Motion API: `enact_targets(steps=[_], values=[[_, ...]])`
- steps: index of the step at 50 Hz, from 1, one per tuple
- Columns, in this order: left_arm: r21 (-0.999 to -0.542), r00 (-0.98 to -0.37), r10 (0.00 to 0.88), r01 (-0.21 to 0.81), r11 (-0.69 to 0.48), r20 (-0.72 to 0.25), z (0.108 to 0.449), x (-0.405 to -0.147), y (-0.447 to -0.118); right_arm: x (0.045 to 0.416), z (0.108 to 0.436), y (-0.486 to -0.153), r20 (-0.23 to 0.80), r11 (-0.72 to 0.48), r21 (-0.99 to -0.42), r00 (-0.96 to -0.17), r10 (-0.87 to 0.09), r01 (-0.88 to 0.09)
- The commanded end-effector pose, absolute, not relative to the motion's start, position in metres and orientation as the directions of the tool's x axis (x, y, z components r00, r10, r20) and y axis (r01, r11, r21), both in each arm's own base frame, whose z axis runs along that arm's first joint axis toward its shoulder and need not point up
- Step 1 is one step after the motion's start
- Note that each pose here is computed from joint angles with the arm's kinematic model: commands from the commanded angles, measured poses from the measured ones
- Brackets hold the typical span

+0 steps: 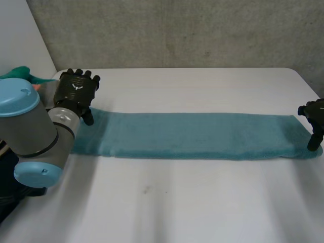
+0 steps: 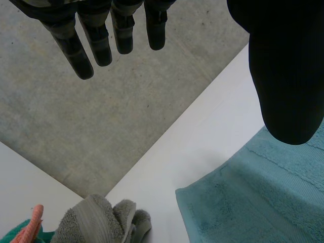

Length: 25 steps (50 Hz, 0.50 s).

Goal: Fold the laundry.

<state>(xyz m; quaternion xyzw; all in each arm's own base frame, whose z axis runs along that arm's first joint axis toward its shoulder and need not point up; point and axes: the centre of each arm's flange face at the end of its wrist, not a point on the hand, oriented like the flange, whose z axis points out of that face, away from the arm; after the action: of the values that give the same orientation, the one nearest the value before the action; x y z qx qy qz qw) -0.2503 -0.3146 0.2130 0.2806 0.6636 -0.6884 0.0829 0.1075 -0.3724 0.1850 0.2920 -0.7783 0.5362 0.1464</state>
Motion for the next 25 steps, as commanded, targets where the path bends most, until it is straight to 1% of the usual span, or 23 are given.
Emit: enact_targets(steps=[1, 25], values=[[-0.867, -0.828, 0.259, 0.487, -0.104, -0.497, 0.2124, -0.2503, -0.3146, 0.1071, 0.1853, -0.3727, 0.541, 0.255, -0.750, -0.788, -0.294, -0.610], [-0.867, -0.829, 0.257, 0.487, -0.105, -0.497, 0.2130, -0.2502, -0.3146, 0.1063, 0.1849, -0.3720, 0.540, 0.261, -0.748, -0.789, -0.293, -0.610]])
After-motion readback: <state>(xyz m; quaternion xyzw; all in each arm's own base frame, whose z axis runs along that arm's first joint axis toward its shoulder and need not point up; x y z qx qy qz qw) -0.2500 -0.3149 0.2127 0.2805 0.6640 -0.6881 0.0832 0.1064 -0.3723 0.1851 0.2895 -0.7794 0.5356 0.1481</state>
